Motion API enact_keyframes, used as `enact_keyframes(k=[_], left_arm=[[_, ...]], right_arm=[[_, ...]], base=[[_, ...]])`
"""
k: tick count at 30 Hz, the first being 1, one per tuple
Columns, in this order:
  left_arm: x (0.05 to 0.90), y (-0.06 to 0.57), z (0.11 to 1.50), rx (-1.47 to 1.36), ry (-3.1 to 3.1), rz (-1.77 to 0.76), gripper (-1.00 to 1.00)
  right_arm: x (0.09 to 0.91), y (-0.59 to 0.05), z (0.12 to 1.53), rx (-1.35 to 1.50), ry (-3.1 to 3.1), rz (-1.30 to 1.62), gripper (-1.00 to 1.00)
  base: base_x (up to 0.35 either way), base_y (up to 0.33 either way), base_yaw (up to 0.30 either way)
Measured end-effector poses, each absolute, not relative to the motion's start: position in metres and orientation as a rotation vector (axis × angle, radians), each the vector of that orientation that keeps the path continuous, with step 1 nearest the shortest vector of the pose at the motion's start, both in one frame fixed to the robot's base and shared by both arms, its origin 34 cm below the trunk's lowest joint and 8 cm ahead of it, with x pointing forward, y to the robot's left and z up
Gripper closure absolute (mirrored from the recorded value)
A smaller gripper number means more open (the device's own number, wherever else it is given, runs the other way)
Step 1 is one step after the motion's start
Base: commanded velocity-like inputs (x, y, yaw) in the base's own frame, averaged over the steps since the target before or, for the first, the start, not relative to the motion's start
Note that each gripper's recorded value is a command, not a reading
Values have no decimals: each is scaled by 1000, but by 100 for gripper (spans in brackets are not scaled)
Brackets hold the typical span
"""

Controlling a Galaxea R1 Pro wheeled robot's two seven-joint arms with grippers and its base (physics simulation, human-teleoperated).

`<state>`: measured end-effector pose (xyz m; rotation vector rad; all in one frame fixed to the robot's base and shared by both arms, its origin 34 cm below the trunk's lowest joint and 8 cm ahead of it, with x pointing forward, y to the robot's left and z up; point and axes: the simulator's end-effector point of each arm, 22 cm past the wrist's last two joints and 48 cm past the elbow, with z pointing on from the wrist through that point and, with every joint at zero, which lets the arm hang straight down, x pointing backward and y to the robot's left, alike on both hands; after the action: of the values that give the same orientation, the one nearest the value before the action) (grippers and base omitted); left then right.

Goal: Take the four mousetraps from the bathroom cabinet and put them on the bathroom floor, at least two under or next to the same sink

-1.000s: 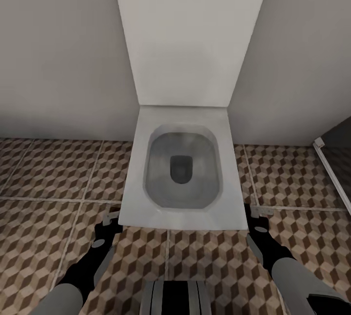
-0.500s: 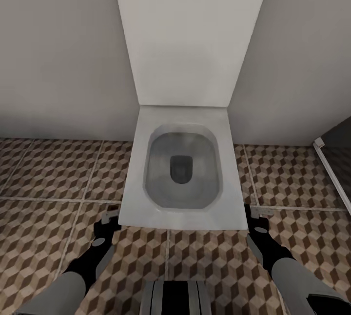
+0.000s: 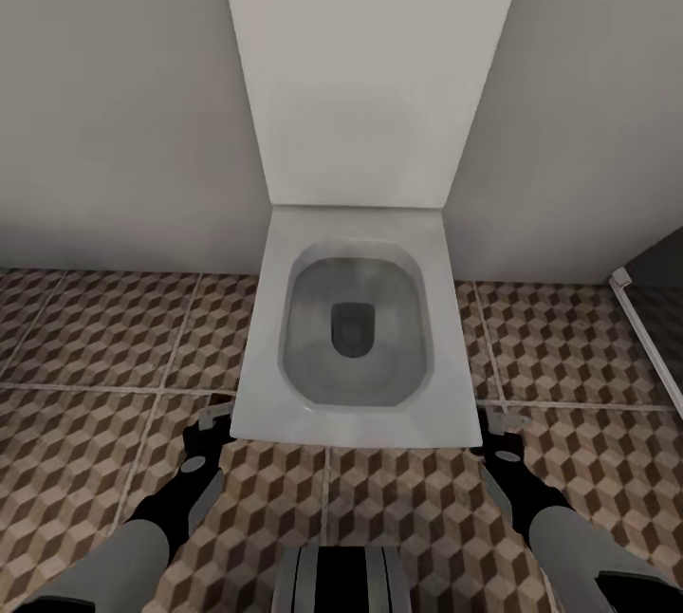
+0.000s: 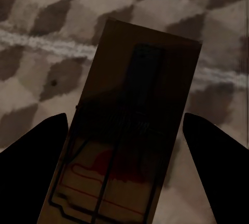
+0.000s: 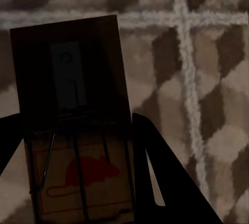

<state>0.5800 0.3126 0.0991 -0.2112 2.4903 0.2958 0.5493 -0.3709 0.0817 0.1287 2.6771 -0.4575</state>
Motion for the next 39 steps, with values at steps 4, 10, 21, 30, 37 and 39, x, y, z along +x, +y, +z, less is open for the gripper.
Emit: enact_keyframes(k=[4,10,21,30,37,39], left_arm=[[587,311,104,-215,2458,289,100],[595,308,110,-217,2411,280,100],[599,309,114,-221,2393,279,100],[600,308,114,-219,2391,276,100],[600,307,114,-218,2392,274,100],[600,307,114,-217,2392,274,100]], right_arm=[[546,-371,80,126,2680,-458,100],[546,-371,80,123,2680,-459,100],[545,-372,80,119,2680,-462,100],[545,-373,80,118,2680,-464,100],[546,-373,81,115,2680,-465,100],[546,-373,81,115,2679,-465,100]], base=[[0,0,0],[145,70,0],[106,46,0],[4,2,0],[0,-79,0],[0,-232,0]])
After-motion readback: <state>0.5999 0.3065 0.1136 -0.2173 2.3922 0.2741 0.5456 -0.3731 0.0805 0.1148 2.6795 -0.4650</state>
